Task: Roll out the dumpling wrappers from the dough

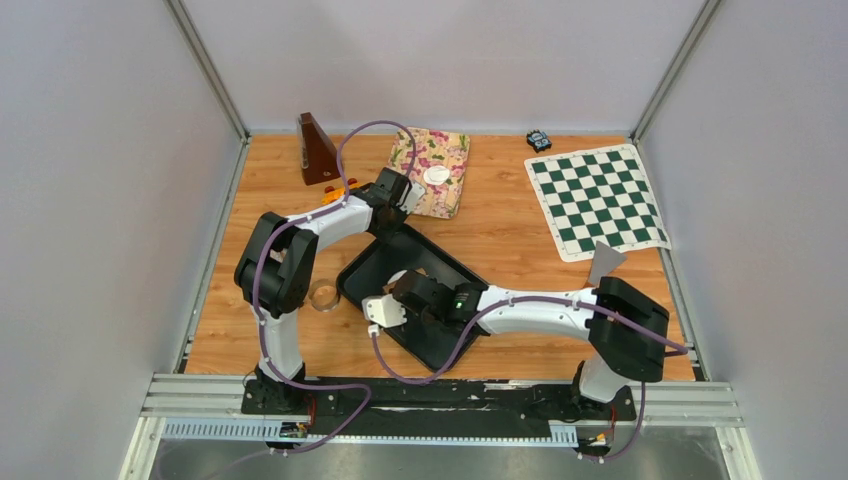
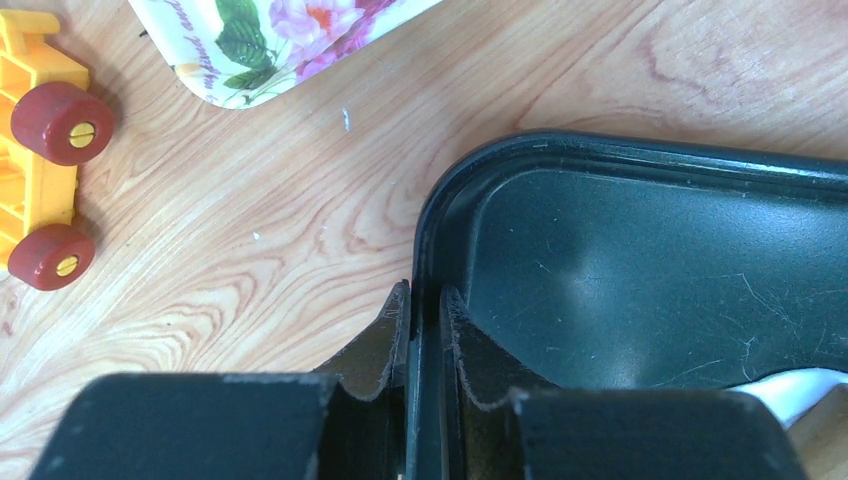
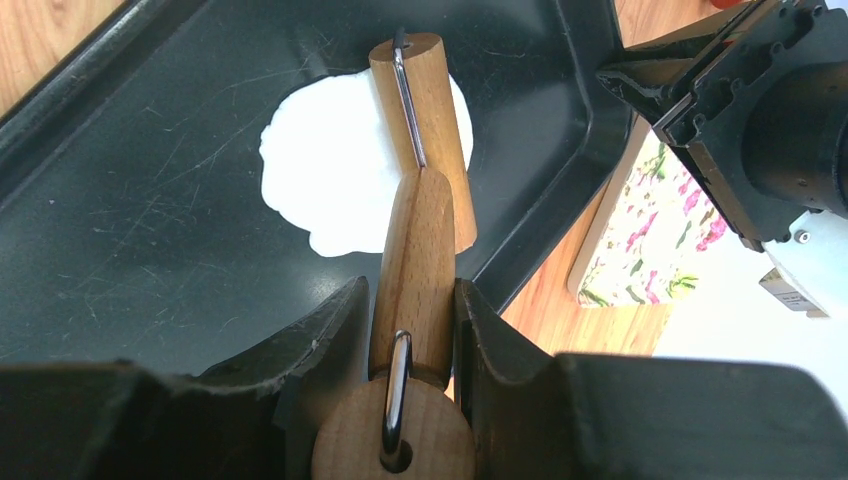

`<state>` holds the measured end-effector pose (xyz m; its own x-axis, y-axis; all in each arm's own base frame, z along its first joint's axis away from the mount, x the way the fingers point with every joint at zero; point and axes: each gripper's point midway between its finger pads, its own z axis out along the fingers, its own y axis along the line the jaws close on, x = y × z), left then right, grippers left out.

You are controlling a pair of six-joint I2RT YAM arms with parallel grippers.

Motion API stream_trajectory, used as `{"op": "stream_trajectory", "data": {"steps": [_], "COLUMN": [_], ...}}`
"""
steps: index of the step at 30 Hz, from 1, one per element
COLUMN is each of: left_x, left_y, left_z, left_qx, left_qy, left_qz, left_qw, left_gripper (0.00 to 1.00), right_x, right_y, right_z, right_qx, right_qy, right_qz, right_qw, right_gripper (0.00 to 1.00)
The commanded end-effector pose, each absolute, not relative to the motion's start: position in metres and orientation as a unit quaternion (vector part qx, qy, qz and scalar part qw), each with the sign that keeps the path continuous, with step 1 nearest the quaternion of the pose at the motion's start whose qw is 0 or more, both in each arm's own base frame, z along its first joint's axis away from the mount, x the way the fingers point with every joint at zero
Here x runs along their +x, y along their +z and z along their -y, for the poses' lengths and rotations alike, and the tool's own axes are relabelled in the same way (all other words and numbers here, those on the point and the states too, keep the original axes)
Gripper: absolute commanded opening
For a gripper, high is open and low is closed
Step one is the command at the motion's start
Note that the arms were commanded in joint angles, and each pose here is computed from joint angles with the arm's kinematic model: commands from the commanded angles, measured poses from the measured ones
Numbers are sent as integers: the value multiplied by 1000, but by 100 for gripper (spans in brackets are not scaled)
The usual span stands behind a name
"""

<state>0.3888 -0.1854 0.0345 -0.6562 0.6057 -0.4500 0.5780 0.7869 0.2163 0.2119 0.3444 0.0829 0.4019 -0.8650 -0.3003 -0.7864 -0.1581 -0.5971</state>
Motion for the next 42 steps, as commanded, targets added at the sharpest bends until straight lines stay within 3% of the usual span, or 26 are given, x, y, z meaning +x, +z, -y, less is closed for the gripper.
{"op": "stream_trajectory", "data": {"steps": [1, 42], "left_x": [382, 382], "left_y": [62, 64], "left_z": [220, 220], "left_qx": [343, 342], "left_qy": [-28, -28], "left_qz": [-895, -895], "left_qw": [284, 286], "left_gripper": [0, 0], "right_x": [190, 219], "right_y": [28, 15], "right_z": [-341, -352], "right_qx": [-786, -804], "right_qy": [14, -3], "right_qz": [-553, -545], "right_qw": [274, 238], "right_gripper": [0, 0]}}
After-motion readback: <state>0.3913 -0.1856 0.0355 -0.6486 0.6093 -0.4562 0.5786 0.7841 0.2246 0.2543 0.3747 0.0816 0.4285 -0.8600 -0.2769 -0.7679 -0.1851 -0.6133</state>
